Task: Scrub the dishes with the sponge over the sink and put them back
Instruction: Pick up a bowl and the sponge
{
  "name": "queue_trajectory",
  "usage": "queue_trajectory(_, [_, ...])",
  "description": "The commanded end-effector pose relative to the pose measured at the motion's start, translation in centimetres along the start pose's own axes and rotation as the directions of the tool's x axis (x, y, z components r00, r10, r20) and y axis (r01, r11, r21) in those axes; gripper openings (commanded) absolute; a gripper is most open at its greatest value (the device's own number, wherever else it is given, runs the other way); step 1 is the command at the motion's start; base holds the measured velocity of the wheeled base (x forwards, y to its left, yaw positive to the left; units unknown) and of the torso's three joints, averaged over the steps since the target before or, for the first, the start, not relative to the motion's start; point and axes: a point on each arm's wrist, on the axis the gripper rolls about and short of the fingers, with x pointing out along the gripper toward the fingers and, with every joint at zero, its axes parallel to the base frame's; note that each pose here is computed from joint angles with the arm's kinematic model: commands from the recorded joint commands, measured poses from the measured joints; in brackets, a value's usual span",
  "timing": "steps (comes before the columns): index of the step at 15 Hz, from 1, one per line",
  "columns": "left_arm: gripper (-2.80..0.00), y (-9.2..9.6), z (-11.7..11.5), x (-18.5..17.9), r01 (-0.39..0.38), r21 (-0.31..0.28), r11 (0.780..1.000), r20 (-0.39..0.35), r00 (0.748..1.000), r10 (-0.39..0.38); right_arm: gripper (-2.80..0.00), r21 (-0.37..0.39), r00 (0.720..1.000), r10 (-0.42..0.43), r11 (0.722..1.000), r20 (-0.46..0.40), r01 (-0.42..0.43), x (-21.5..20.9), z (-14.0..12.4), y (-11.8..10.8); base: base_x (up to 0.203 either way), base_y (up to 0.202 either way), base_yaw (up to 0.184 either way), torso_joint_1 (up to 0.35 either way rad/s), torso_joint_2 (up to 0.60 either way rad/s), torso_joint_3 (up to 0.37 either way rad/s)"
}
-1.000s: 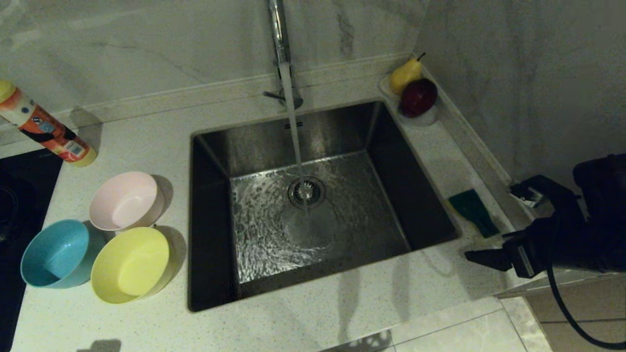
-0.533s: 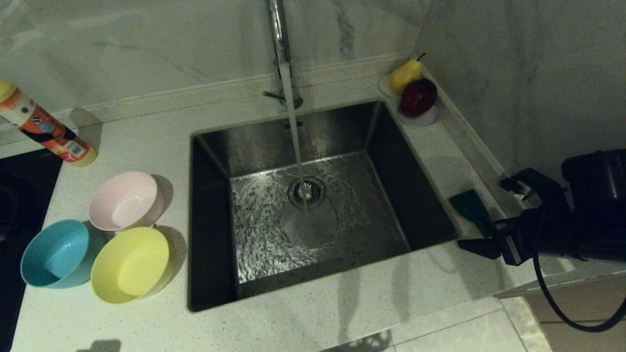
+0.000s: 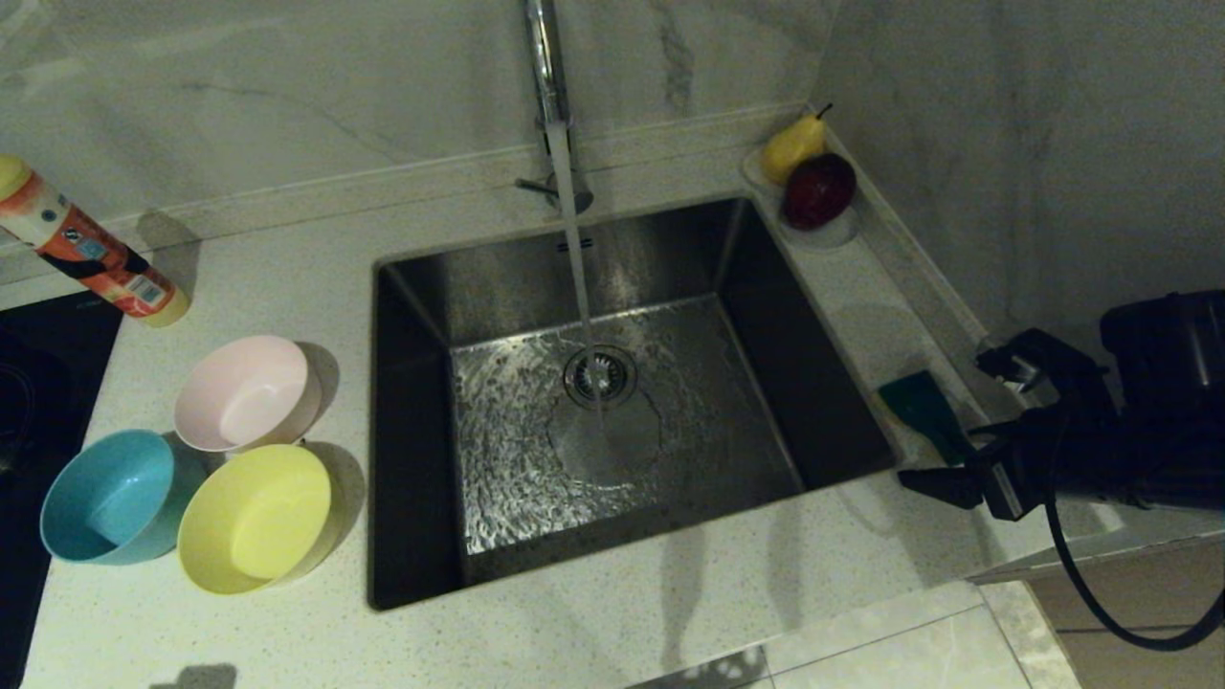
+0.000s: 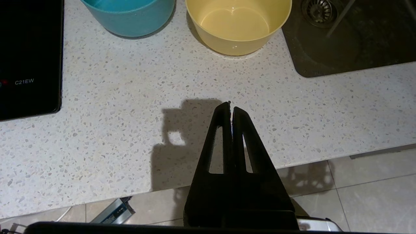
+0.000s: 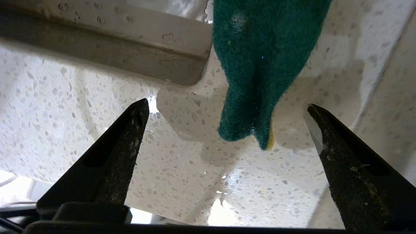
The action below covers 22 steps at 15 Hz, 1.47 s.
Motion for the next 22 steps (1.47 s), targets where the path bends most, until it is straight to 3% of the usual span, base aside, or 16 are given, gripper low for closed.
queue_trajectory(1, [-2.80, 0.0, 0.0, 0.0, -0.001, -0.001, 1.000, -0.002, 1.000, 0.001, 0.00, -0.030, 1.000, -0.003, 1.000, 0.009, 0.003, -0.3, 0.1, 0.0, 0.000, 0.000, 0.000, 0.000, 0.00, 0.000])
queue_trajectory(11, [-2.80, 0.0, 0.0, 0.0, -0.001, -0.001, 1.000, 0.000, 1.000, 0.001, 0.00, -0.104, 1.000, -0.031, 0.994, -0.003, 0.031, -0.3, -0.1, 0.0, 0.000, 0.000, 0.000, 0.000, 0.00, 0.000])
queue_trajectory(22, [-2.80, 0.0, 0.0, 0.0, -0.001, -0.001, 1.000, -0.002, 1.000, 0.001, 0.00, -0.098, 0.999, -0.022, 0.995, -0.029, 0.019, 0.6, -0.4, -0.1, 0.000, 0.000, 0.000, 0.000, 0.00, 0.000])
